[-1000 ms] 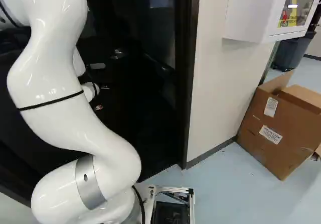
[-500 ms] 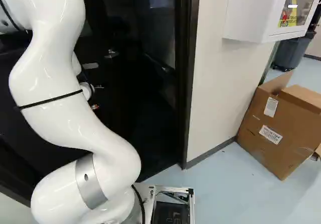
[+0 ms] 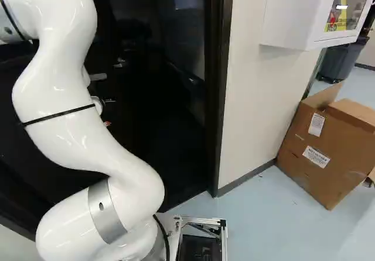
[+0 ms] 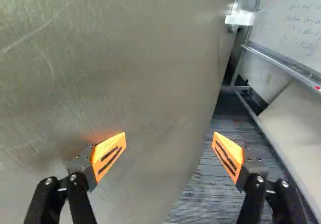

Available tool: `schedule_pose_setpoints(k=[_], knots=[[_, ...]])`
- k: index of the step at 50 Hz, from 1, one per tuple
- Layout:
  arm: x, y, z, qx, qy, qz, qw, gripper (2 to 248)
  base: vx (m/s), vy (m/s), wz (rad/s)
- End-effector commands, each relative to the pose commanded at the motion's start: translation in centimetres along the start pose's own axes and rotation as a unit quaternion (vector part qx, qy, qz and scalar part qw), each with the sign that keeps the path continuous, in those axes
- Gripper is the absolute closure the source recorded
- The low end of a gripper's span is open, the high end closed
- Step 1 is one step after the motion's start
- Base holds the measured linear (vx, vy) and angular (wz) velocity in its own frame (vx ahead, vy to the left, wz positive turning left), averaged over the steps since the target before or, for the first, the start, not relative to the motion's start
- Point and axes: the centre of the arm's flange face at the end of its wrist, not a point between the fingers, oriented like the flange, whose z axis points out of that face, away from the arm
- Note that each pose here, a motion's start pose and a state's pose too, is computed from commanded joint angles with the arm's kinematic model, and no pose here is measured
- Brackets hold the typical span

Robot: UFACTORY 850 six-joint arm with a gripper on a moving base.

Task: Open the door and move inside

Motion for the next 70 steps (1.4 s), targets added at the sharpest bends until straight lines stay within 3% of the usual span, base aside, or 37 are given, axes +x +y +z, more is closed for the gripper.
schedule_pose_setpoints(k=[70], knots=[[0.7, -7.0, 6.2, 0.082, 0.021, -0.043, 0.9955, 3, 0.000, 0.000, 0.000]])
